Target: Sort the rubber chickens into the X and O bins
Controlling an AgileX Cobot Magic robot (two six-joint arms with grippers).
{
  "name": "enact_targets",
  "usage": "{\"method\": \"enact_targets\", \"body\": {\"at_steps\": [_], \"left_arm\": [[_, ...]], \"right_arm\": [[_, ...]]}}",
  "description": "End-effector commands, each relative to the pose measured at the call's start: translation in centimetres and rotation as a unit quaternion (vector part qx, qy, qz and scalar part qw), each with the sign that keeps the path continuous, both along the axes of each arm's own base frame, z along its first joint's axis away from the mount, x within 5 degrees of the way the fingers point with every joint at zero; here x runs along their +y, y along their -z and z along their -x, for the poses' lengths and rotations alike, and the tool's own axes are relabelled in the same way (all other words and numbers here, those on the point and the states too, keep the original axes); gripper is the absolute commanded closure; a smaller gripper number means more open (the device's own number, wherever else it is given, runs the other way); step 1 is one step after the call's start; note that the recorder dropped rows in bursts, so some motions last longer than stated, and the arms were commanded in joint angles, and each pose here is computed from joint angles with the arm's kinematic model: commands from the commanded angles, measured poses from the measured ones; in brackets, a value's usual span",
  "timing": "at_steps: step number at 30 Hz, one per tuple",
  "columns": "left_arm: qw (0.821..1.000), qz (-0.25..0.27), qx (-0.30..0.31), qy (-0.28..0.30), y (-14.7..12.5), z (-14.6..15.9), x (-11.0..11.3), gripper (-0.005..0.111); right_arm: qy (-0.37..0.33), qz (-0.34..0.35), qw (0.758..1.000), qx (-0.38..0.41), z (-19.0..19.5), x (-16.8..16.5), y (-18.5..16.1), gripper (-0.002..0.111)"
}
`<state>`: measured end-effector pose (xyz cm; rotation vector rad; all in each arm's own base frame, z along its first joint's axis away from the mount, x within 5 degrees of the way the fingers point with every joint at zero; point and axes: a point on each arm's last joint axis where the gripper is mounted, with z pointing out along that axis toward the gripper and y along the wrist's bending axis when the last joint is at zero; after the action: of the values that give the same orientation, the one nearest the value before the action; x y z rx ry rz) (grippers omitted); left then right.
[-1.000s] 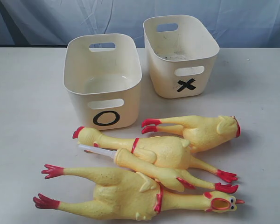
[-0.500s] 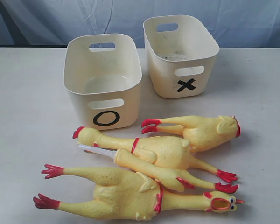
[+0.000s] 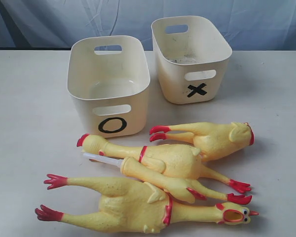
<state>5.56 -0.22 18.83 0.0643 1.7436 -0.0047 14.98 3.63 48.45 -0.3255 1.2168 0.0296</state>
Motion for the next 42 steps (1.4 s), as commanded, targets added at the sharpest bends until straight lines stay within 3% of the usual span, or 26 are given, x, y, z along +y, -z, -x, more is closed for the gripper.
{"method": "enact_targets", "body": {"at_steps": [1, 3, 6, 9, 11, 12, 14, 15, 17, 18, 21, 24, 26, 28, 31, 33, 38, 42], "left_arm": [[1.000, 0.004, -0.011, 0.001, -0.3, 0.0, 0.0, 0.107], [1.000, 0.004, -0.011, 0.001, -0.3, 0.0, 0.0, 0.107], [1.000, 0.004, -0.011, 0.001, -0.3, 0.0, 0.0, 0.107], [1.000, 0.004, -0.011, 0.001, -0.3, 0.0, 0.0, 0.107], [1.000, 0.004, -0.011, 0.001, -0.3, 0.0, 0.0, 0.107], [1.000, 0.004, -0.011, 0.001, -0.3, 0.0, 0.0, 0.107], [1.000, 0.004, -0.011, 0.001, -0.3, 0.0, 0.0, 0.107], [1.000, 0.004, -0.011, 0.001, -0.3, 0.0, 0.0, 0.107], [1.000, 0.004, -0.011, 0.001, -0.3, 0.0, 0.0, 0.107], [1.000, 0.004, -0.011, 0.001, -0.3, 0.0, 0.0, 0.107], [1.000, 0.004, -0.011, 0.001, -0.3, 0.0, 0.0, 0.107], [1.000, 0.004, -0.011, 0.001, -0.3, 0.0, 0.0, 0.107], [1.000, 0.004, -0.011, 0.001, -0.3, 0.0, 0.0, 0.107], [1.000, 0.004, -0.011, 0.001, -0.3, 0.0, 0.0, 0.107], [1.000, 0.004, -0.011, 0.001, -0.3, 0.0, 0.0, 0.107], [1.000, 0.004, -0.011, 0.001, -0.3, 0.0, 0.0, 0.107], [1.000, 0.004, -0.011, 0.001, -0.3, 0.0, 0.0, 0.107], [1.000, 0.004, -0.011, 0.001, -0.3, 0.0, 0.0, 0.107]], "right_arm": [[-0.098, -0.025, 0.982, 0.162, -4.5, 2.5, 6.8, 0.109], [-0.175, -0.092, 0.946, 0.256, -6.0, 4.1, 9.0, 0.109], [-0.243, -0.045, 0.923, 0.294, -6.9, 5.5, 10.7, 0.109], [-0.260, 0.180, 0.934, 0.169, -6.4, 5.9, 10.7, 0.109], [-0.181, 0.323, 0.926, 0.075, -6.8, 5.1, 10.3, 0.109], [-0.107, 0.395, 0.912, 0.042, -7.4, 4.2, 10.0, 0.109], [0.031, 0.477, 0.877, 0.035, -8.4, 2.1, 9.6, 0.109], [0.073, 0.486, 0.870, 0.045, -8.6, 1.3, 9.5, 0.109], [0.175, 0.476, 0.858, 0.085, -9.1, -0.6, 9.3, 0.109], [0.219, 0.435, 0.865, 0.115, -9.1, -1.5, 9.3, 0.109], [0.289, 0.206, 0.908, 0.223, -8.7, -3.4, 10.3, 0.109], [0.310, -0.013, 0.890, 0.335, -7.9, -4.0, 12.4, 0.109], [0.284, -0.123, 0.859, 0.408, -7.5, -3.3, 13.7, 0.109], [0.236, -0.143, 0.836, 0.475, -7.1, -2.1, 14.8, 0.109], [0.111, -0.106, 0.814, 0.560, -6.3, 0.4, 15.8, 0.109], [-0.013, -0.090, 0.795, 0.600, -5.5, 2.7, 16.0, 0.109], [-0.311, -0.013, 0.733, 0.605, -2.1, 7.5, 14.8, 0.109], [-0.408, 0.082, 0.681, 0.603, 0.5, 9.4, 15.0, 0.109]]}}
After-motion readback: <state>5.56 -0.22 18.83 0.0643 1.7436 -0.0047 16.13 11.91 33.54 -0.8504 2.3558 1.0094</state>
